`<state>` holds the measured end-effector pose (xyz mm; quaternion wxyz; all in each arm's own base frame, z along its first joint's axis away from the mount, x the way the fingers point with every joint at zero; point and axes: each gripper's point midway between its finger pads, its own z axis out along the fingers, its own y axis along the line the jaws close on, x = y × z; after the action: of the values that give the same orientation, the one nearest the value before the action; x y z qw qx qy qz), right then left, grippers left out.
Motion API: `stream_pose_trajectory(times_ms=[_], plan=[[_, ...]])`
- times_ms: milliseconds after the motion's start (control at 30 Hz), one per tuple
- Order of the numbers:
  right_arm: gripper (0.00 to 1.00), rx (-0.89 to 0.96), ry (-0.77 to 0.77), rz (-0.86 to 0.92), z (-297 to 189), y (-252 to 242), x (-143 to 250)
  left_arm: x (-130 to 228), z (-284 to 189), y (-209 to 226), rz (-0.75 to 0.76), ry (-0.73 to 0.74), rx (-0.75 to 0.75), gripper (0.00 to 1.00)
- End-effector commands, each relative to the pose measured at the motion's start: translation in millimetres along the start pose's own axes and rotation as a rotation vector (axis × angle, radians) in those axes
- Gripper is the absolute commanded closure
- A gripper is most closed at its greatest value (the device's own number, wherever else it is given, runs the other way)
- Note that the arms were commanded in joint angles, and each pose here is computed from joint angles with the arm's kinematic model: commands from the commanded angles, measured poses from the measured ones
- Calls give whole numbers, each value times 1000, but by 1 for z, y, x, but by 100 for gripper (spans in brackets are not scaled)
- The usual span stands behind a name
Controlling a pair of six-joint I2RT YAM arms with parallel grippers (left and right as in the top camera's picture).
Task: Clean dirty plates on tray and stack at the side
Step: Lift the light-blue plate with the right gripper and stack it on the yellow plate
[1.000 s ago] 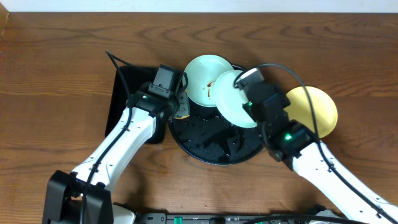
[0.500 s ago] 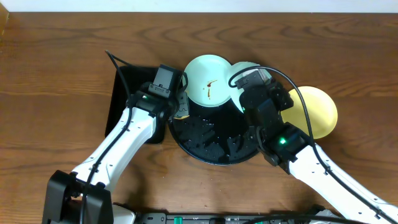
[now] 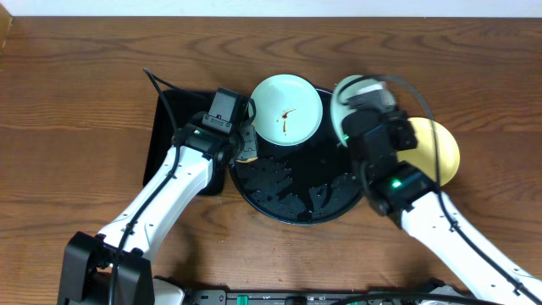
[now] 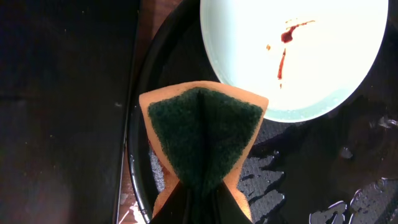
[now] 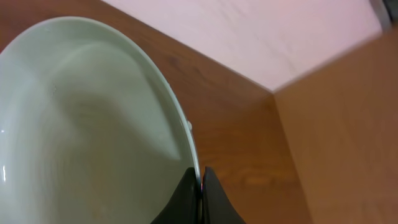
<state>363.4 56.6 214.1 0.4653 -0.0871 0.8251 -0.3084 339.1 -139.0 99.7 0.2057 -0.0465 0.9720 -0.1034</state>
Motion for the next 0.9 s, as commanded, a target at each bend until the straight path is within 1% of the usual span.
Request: stream_pose_trajectory(times_ms=[0, 133, 367, 467, 600, 733, 800, 867], plan=[[99, 53, 60, 199, 16, -25, 16, -2, -2, 2, 15, -13, -8, 92], [99, 66, 145, 317, 36, -44, 40, -2, -2, 2, 15, -13, -8, 92], [99, -25, 338, 540, 64, -65, 96, -2, -2, 2, 16, -13, -8, 92], [99, -44, 424, 594, 69, -74, 121, -2, -2, 2, 15, -13, -8, 92], [99, 0, 541, 636, 73, -85, 157, -2, -2, 2, 15, -13, -8, 92], [99, 15, 608, 642, 80, -85, 177, -2, -2, 2, 15, -13, -8, 92], [94, 17, 628, 640, 84, -83, 183, -2, -2, 2, 15, -13, -8, 92], [87, -1, 637, 642, 87, -77, 185, -2, -2, 2, 15, -13, -8, 92]])
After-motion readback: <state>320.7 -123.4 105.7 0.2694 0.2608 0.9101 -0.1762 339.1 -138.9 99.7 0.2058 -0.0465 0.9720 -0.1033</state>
